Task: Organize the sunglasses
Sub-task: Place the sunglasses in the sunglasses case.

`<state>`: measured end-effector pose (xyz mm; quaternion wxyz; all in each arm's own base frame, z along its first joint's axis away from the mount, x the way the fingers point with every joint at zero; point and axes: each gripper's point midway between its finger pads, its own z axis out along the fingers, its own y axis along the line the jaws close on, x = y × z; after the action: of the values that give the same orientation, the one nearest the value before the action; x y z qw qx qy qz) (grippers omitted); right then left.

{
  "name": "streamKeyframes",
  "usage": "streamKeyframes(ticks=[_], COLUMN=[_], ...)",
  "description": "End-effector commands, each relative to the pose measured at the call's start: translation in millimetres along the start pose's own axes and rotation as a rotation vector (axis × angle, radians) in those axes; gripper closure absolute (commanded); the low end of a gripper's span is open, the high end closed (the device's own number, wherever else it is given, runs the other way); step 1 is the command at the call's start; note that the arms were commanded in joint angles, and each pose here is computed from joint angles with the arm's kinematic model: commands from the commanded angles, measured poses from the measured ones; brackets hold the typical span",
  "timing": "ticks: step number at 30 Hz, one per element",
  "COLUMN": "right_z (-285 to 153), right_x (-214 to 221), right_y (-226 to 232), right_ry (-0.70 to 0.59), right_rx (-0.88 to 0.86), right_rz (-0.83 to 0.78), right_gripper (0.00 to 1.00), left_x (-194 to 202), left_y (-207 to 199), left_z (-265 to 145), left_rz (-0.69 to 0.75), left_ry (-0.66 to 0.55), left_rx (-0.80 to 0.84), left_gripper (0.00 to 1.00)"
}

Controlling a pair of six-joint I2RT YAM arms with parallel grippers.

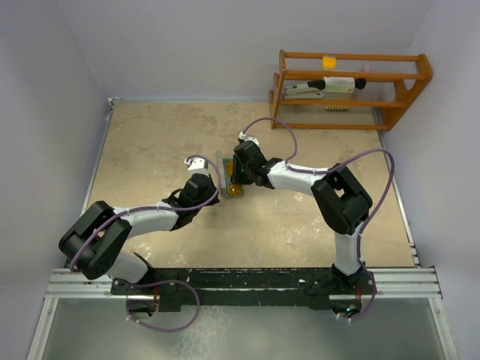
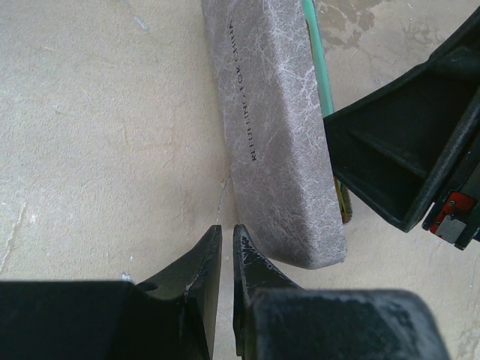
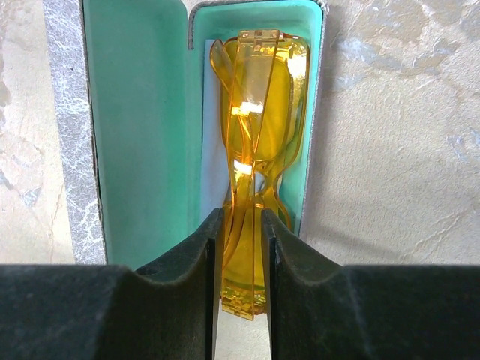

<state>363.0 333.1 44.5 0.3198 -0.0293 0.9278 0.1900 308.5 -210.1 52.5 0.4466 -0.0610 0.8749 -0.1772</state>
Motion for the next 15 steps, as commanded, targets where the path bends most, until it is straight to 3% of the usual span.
streamKeyframes(ticks=[1, 7, 15], right_z=[-13, -26, -23], right_x=[-14, -9, 7], right_y=[5, 0, -10], right_ry=[-0.042, -0.047, -0.024], right_rx=[-0.002, -0.01, 0.0], right_rz=[-0.014, -0.022, -0.017], right_gripper=[0.72, 0.82, 0.84], left_x=[-21, -21, -19], left_y=[-13, -13, -12], left_z=[-4, -3, -3], left_rz=[-0.025, -0.025, -0.03], left_ry=[-0.062, -0.061, -0.056], left_rx=[0.032, 0.03, 0.031], left_gripper=[0.92, 0.92, 0.92])
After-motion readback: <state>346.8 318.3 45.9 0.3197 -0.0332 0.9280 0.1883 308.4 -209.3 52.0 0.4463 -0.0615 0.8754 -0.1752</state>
